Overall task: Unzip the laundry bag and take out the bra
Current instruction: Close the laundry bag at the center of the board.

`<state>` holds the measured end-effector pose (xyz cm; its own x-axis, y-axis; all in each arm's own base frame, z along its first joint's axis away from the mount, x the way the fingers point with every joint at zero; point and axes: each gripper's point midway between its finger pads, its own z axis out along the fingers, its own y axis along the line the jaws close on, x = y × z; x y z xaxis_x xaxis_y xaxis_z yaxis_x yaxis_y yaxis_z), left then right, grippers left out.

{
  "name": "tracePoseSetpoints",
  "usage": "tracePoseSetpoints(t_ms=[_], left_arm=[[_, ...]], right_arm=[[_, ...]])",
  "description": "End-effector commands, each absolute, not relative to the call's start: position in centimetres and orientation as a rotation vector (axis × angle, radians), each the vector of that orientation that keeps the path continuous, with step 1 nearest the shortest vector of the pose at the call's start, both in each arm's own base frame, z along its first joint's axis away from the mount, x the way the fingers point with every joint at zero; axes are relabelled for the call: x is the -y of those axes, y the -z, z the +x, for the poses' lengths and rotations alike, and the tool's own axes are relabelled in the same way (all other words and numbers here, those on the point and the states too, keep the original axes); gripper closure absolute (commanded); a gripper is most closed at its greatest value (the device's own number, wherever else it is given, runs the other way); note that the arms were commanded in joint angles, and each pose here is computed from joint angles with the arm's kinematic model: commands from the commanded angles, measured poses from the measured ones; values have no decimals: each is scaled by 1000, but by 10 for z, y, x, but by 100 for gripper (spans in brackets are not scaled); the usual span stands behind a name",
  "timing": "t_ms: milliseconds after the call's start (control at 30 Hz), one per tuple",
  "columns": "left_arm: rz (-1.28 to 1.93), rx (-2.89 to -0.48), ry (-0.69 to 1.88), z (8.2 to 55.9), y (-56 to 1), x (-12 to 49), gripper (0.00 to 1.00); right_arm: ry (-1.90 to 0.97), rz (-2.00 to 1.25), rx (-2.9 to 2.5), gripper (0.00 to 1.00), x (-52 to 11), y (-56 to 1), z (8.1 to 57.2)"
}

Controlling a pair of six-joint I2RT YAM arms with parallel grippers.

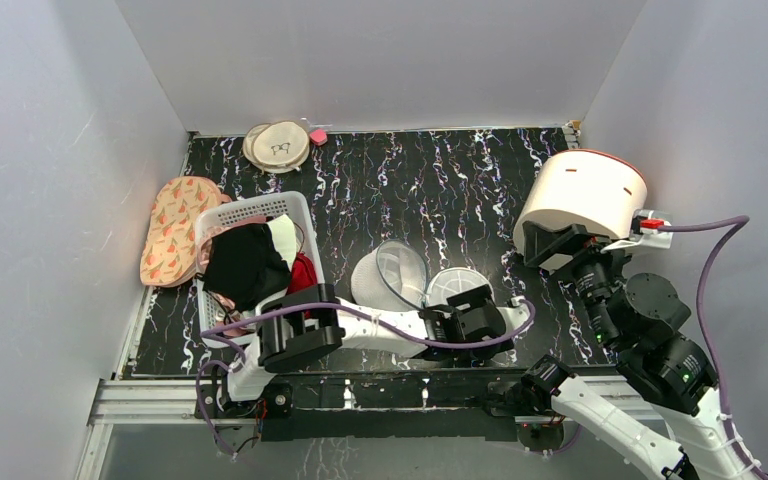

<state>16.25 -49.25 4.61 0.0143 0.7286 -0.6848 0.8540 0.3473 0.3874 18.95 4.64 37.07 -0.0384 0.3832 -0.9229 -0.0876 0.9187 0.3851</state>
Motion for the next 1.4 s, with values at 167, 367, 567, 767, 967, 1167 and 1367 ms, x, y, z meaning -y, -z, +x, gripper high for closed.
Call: tracePoseSetpoints(t_ms=[167,367,567,767,967,1167,1367], left_arm=[[1390,-1883,95,173,-2,477,25],[1377,-1943,91,171,0,463,60],[1342,-1966,196,167,-21,466,83],[1319,-1935,292,167,-48,478,100],[1270,-1895,403,169,-86,487,100],[1162,-1906,492,175,-105,496,80],[1116,-1933,438,190,-87,512,50]], right_arm=[[-429,276,-1519,2,-37,-387,179],[-449,268,-1530,2,-43,-383,180],[-459,261,-1537,2,-48,-380,183],[-460,254,-1548,2,-51,-378,185],[-459,251,-1558,2,-54,-375,187],[-466,249,-1554,2,-56,-378,189],[-461,254,-1533,2,-51,-388,185]])
